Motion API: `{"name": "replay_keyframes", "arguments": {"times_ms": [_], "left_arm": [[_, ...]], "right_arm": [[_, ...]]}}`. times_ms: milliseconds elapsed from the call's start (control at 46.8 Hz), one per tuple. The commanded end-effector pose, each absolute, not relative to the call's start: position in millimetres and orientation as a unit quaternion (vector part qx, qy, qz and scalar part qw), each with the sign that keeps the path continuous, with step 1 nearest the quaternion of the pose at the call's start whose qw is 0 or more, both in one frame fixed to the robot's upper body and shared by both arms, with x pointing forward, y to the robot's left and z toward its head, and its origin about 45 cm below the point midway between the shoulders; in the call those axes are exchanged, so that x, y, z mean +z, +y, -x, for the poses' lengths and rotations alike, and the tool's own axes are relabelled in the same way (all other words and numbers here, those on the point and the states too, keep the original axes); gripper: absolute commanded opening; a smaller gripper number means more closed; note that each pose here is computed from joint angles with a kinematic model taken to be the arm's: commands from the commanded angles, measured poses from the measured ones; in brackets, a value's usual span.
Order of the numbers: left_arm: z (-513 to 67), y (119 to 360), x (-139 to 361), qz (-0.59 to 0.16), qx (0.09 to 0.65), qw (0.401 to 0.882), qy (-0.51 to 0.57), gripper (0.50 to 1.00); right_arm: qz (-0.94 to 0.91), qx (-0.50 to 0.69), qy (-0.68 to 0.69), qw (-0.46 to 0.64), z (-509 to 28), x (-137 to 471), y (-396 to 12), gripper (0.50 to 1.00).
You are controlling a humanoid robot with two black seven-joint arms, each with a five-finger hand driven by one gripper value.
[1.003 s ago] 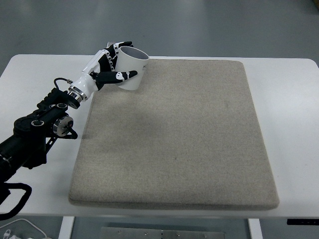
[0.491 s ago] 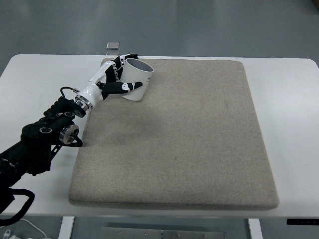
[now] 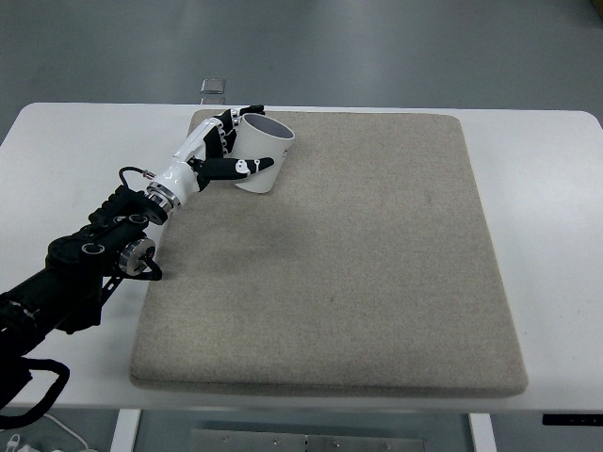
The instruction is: Flip white cup upright
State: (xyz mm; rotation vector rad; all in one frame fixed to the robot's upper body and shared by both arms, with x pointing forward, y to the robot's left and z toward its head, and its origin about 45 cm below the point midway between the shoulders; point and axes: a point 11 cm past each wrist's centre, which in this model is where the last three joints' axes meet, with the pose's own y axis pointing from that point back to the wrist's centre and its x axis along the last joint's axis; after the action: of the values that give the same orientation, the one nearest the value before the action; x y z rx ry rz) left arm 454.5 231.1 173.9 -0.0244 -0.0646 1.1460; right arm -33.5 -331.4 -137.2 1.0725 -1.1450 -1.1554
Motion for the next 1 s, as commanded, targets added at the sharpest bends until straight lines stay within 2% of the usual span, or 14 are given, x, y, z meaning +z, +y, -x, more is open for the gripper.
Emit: {"name": "replay_keyframes", "arguments": {"times_ms": [0, 85, 278, 982], "left_arm": [[-454.7, 231.2, 174.4, 0.012, 0.542, 0.839, -0.031, 0.934], [-454.8, 231.3, 174.4, 0.013, 0.543, 0.839, -0.030, 0.964], [-455.0, 230.9, 176.0, 0.017, 0.543, 0.839, -0.029, 0.986], [-457.8, 225.6, 188.5, 0.036, 0.534, 0.844, -0.031, 0.992]], "right_arm": [[-0.455, -0.491, -0.486, 0.562, 33.5, -137.2, -331.5, 0.930], [-0.455, -0.491, -0.486, 0.562, 33.5, -137.2, -331.5, 0.930], [-0.455, -0.490, -0.486, 0.562, 33.6, -137.2, -331.5, 0.930], [-0.455, -0.490, -0.486, 0.562, 33.6, -137.2, -331.5, 0.930]]}}
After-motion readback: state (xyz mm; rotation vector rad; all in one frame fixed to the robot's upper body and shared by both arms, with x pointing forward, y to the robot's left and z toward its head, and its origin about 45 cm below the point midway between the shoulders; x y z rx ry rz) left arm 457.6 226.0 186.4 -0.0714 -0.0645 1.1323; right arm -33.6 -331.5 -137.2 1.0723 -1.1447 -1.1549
